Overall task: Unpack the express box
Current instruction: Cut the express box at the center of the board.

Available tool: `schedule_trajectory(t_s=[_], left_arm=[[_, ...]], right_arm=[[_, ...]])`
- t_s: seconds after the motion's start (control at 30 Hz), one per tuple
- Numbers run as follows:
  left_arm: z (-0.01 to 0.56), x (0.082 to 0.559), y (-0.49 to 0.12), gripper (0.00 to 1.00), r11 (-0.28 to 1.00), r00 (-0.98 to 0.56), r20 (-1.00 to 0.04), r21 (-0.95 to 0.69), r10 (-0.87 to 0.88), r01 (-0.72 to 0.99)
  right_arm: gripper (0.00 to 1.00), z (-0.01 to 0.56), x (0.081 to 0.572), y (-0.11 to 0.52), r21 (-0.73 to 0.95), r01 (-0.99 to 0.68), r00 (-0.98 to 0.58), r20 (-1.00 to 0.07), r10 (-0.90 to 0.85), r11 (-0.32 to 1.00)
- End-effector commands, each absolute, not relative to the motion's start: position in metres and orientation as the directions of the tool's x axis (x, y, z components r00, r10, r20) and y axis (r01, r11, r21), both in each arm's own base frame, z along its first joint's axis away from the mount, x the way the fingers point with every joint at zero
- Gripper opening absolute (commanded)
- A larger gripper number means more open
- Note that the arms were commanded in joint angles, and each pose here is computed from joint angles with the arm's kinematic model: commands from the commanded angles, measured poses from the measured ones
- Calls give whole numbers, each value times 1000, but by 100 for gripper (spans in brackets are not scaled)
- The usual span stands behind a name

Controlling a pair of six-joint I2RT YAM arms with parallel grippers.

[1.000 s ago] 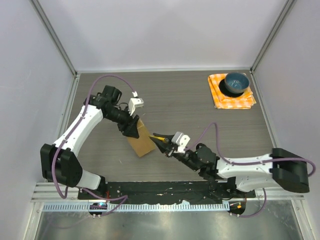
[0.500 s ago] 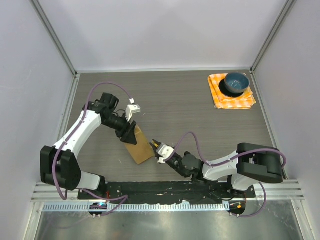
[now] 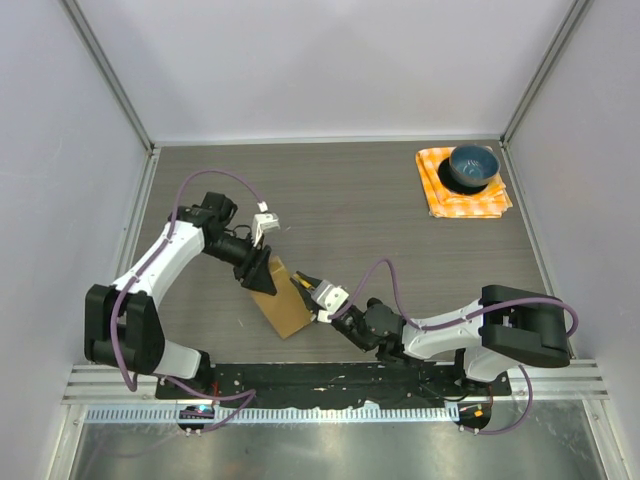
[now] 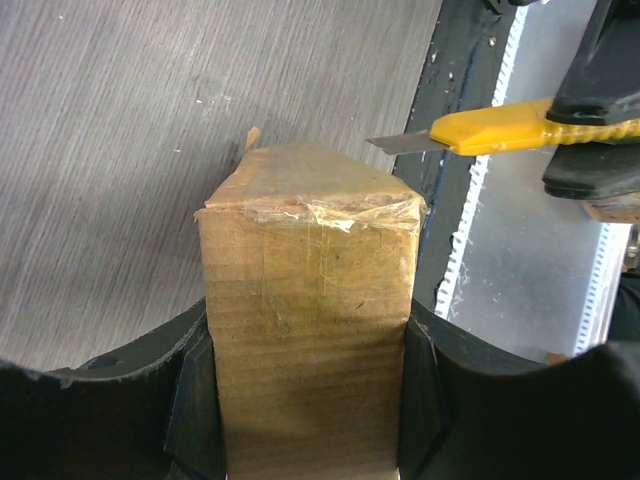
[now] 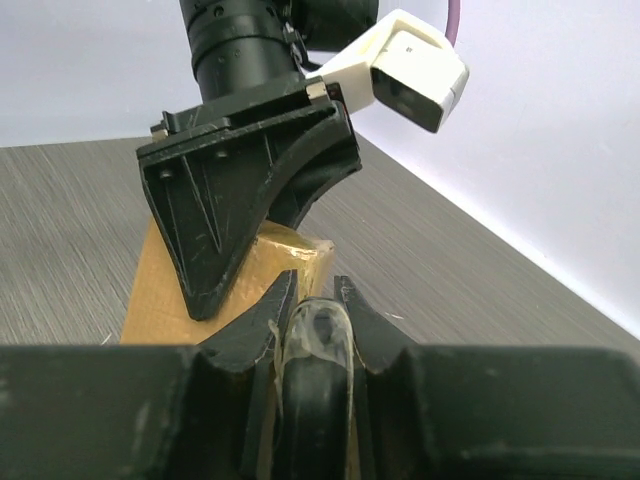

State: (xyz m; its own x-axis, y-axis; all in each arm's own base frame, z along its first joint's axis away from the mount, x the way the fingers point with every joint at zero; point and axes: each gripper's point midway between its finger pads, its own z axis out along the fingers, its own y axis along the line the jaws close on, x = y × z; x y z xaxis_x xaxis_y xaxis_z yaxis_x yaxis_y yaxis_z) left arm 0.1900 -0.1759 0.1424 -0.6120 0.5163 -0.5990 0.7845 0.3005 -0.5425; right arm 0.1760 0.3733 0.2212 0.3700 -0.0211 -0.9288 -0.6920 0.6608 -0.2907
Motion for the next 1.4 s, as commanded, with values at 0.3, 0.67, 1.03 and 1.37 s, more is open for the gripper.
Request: schedule_trajectory(t_s=[0.3, 0.67, 1.03, 1.37], left_arm=[[124, 194, -170, 26, 301, -601, -613, -527, 512, 795], [124, 192, -168, 25, 305, -601, -617, -523, 509, 796], [125, 190, -168, 25, 304, -600, -619, -523, 508, 796], [122, 191, -167, 25, 314, -602, -617, -518, 508, 796]], right_arm=[[1, 323, 160, 352, -41, -703, 434, -815, 384, 710], [1, 313, 159, 357, -29, -706, 410, -832, 374, 707], [1, 298, 164, 363, -16, -700, 382, -854, 354, 714], [1, 306, 155, 348, 17, -708, 367, -845, 388, 706]])
